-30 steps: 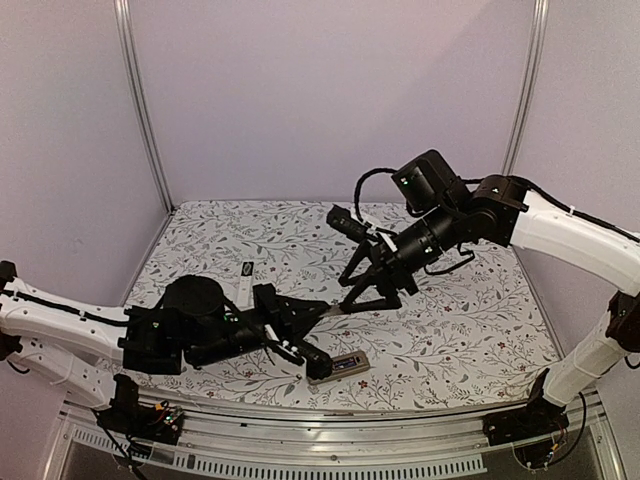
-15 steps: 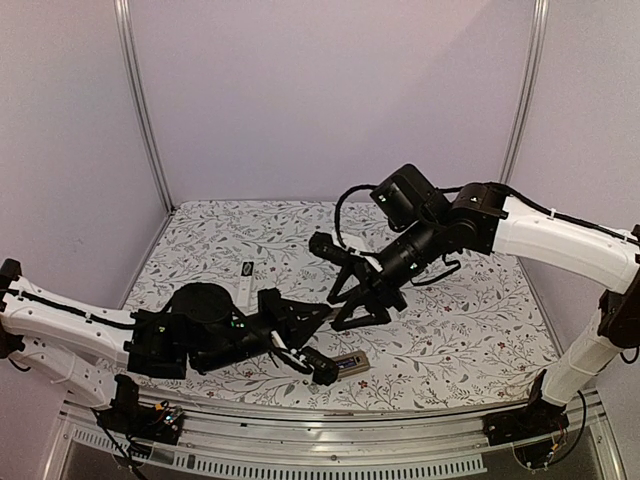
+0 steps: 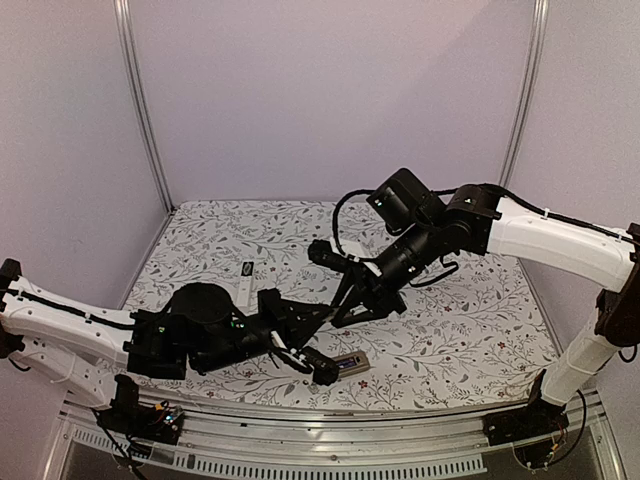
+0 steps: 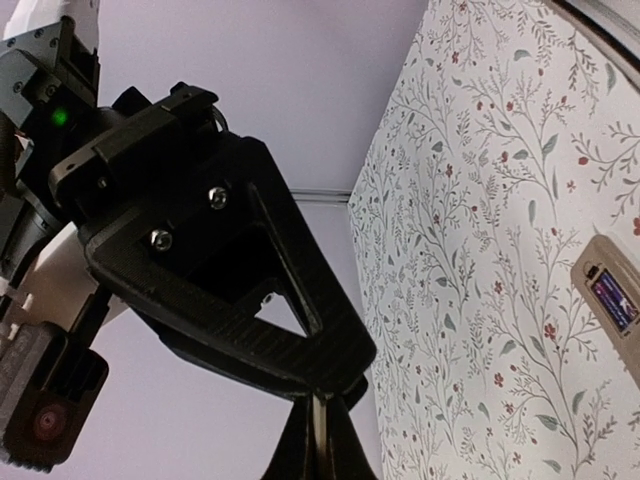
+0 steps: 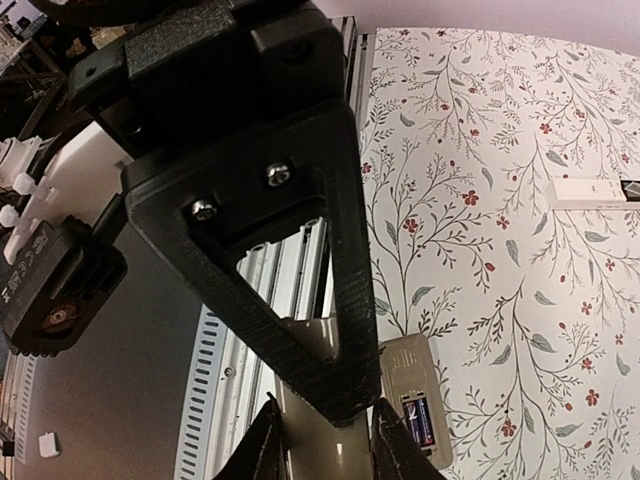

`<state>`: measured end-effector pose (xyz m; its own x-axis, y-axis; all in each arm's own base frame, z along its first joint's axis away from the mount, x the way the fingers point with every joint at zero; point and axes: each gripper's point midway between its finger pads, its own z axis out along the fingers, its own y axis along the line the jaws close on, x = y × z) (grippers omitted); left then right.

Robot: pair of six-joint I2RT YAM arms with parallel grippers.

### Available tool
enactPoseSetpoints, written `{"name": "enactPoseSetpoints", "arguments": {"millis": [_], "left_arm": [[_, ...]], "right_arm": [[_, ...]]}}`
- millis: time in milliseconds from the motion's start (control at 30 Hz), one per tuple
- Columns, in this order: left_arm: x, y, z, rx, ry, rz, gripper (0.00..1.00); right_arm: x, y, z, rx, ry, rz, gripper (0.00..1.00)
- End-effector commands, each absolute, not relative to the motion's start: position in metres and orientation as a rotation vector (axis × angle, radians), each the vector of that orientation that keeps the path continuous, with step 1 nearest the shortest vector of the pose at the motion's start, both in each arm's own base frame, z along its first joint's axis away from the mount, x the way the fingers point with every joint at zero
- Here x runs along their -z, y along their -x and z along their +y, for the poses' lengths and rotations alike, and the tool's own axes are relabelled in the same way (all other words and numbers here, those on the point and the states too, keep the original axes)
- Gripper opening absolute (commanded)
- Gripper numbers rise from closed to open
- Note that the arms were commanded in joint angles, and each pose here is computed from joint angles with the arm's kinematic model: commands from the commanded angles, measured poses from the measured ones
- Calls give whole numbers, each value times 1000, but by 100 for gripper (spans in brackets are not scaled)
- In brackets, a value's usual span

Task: Load the batteries into the remote control
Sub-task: Pass from the left arm to the right

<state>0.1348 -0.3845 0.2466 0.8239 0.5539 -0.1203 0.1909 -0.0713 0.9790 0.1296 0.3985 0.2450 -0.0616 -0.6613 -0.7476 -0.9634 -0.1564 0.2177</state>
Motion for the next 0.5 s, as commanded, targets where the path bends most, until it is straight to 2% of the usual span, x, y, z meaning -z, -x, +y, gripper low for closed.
{"name": "enactPoseSetpoints", "arguments": {"millis": [0,300,400,467], "left_arm": [[-253,-131,-385,-312,-1636,602,0],[-249,-130,-384,-277,-1644,646,1],[-249,-131,-384,-249,-1633,683,15],[-250,-129,-384,-206,-1628,717,21]], "right_arm": [[-248,-127,401,-1093,1847,1715,26],[-253,-126,397,-1083,1841,1698,9],[-248,-127,395,-1064,1840,1707,7],[-247,-128,393,-1053,1835,1708,6]]}}
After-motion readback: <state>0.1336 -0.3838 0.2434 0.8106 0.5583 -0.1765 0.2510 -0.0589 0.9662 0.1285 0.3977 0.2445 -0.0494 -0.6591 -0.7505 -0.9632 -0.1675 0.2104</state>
